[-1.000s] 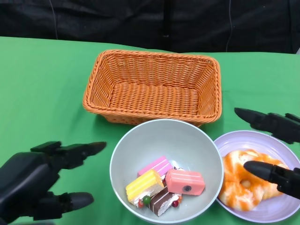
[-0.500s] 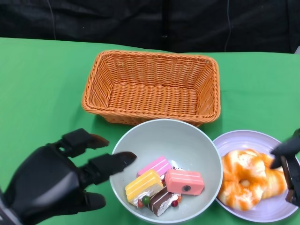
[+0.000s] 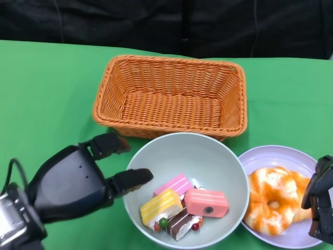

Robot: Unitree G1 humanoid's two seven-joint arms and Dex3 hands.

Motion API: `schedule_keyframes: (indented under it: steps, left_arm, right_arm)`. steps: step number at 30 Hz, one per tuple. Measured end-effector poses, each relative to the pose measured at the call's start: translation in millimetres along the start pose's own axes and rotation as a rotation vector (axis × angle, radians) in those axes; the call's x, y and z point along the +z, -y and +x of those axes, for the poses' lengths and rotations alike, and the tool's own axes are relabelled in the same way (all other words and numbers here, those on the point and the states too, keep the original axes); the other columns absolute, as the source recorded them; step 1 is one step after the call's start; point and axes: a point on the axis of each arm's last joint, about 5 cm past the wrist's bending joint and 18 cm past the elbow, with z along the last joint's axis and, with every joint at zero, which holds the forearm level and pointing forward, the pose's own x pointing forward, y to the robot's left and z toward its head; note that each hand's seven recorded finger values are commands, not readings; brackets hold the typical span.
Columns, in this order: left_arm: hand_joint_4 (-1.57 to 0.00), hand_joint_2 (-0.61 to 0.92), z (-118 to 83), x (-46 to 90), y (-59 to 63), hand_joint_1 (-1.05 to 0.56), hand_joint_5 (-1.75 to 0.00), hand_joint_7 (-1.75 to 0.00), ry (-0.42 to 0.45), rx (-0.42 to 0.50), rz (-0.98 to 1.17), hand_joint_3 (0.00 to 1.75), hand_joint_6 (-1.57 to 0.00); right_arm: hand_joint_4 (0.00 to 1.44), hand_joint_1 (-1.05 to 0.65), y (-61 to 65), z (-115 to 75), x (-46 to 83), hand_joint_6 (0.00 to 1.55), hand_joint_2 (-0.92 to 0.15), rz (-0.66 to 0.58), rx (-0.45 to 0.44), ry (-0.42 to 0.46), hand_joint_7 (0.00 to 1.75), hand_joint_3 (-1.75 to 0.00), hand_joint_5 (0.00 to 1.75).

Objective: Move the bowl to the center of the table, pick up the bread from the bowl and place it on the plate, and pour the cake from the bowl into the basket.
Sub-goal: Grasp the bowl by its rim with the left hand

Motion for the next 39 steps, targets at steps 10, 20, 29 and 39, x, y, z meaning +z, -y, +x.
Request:
schedule_keyframes:
  steps: [10, 20, 29, 39]
  left_arm:
    - [-0.26, 0.88, 24.8, -17.0, 16.6, -0.58, -0.86, -0.02, 0.148, 0.021, 0.122, 0.00, -0.67]
    - [-0.27, 0.83, 31.8, -26.3, 35.5, -0.49, -0.91, -0.04, 0.292, 0.057, 0.164, 0.00, -0.70]
    - [-0.28, 0.78, 32.3, -21.1, 52.0, -0.43, -1.03, -0.08, 0.404, 0.097, 0.127, 0.00, -0.77]
    - [-0.33, 0.81, 37.6, -21.6, 63.0, -0.42, -1.06, -0.12, 0.477, 0.145, 0.125, 0.01, -0.81]
  right_arm:
    - [0.92, 0.06, -0.3, -2.2, -2.2, 0.70, -0.47, 0.002, -0.003, 0.009, 1.62, -1.43, 1.75]
    - [0.91, 0.05, -1.0, -4.2, -2.7, 0.70, -0.45, 0.014, 0.000, 0.003, 1.64, -1.47, 1.75]
    - [0.89, 0.06, -1.4, -5.1, -2.7, 0.69, -0.46, 0.019, 0.006, -0.001, 1.64, -1.43, 1.75]
    - [0.87, 0.05, -1.0, -5.2, -2.5, 0.68, -0.49, 0.012, 0.011, 0.005, 1.63, -1.37, 1.75]
